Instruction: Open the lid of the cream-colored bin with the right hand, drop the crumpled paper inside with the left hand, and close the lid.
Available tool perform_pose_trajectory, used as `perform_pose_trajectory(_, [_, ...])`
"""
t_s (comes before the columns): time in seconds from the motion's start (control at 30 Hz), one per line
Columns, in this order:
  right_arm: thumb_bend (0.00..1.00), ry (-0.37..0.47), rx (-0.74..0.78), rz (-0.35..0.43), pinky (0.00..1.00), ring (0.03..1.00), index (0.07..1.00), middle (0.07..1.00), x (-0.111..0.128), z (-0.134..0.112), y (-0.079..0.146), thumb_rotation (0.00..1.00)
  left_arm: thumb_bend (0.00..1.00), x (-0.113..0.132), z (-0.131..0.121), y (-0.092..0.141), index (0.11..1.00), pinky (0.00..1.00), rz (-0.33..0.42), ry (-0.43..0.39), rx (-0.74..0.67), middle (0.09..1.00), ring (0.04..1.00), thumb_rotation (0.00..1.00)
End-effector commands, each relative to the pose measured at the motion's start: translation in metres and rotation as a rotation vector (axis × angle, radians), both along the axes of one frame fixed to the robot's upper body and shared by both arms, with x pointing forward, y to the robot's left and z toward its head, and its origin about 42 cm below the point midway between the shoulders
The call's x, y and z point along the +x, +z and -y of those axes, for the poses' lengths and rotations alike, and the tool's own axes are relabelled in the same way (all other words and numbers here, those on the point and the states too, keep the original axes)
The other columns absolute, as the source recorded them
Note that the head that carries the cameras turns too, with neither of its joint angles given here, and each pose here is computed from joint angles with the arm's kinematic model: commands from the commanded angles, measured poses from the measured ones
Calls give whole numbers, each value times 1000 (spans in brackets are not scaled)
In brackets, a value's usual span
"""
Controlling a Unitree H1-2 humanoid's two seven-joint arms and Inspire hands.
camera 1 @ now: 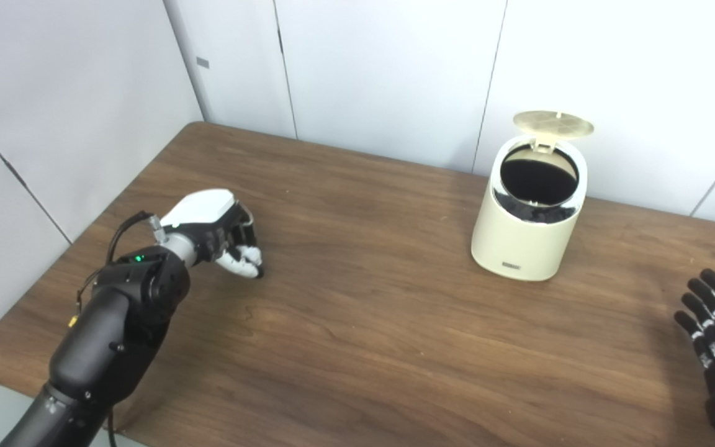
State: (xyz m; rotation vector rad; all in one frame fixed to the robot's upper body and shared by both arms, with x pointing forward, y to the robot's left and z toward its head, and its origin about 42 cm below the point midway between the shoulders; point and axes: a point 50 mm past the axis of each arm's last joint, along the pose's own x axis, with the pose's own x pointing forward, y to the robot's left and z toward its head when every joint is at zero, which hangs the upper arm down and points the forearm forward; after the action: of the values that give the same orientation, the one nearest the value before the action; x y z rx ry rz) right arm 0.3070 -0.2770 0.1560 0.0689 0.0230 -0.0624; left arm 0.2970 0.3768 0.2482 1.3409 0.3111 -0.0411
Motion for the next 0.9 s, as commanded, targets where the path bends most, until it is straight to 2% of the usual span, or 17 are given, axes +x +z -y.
perform_pose_trajectory(0.0, [553,14,-10,89,922,925,872,898,7,0,15,1000,502,7,7,31,474,404,129,-17,4,507,422,0])
perform_pose_trajectory(0.3, [605,37,4,102,977,964,900,921,9,1,0,1000,502,19,37,54,484,407,214,-136,-31,481,426,0])
perform_pose_trajectory(0.37, [603,34,1,102,965,957,897,914,9,0,-2,1000,499,21,45,60,494,376,231,-167,-30,445,391,0])
perform_pose_trajectory(0.43, [592,30,-5,106,944,943,886,902,9,-1,-3,1000,484,23,53,63,491,379,254,-180,-42,450,394,0])
perform_pose_trajectory(0.53, [587,27,-13,114,924,930,880,893,9,-2,-5,1000,476,27,65,66,493,370,284,-214,-53,467,400,0])
perform_pose_trajectory(0.6, [584,22,-19,117,936,930,873,889,9,-2,-7,1000,474,32,73,67,499,397,287,-243,-39,438,396,0])
perform_pose_trajectory(0.77, [589,15,-39,110,942,931,871,892,6,-5,-9,1000,472,44,92,70,507,367,299,-285,-51,438,389,0])
perform_pose_trajectory(0.87, [580,13,-37,113,935,929,867,892,5,-8,-12,1000,474,52,105,72,508,376,322,-342,-83,457,396,0])
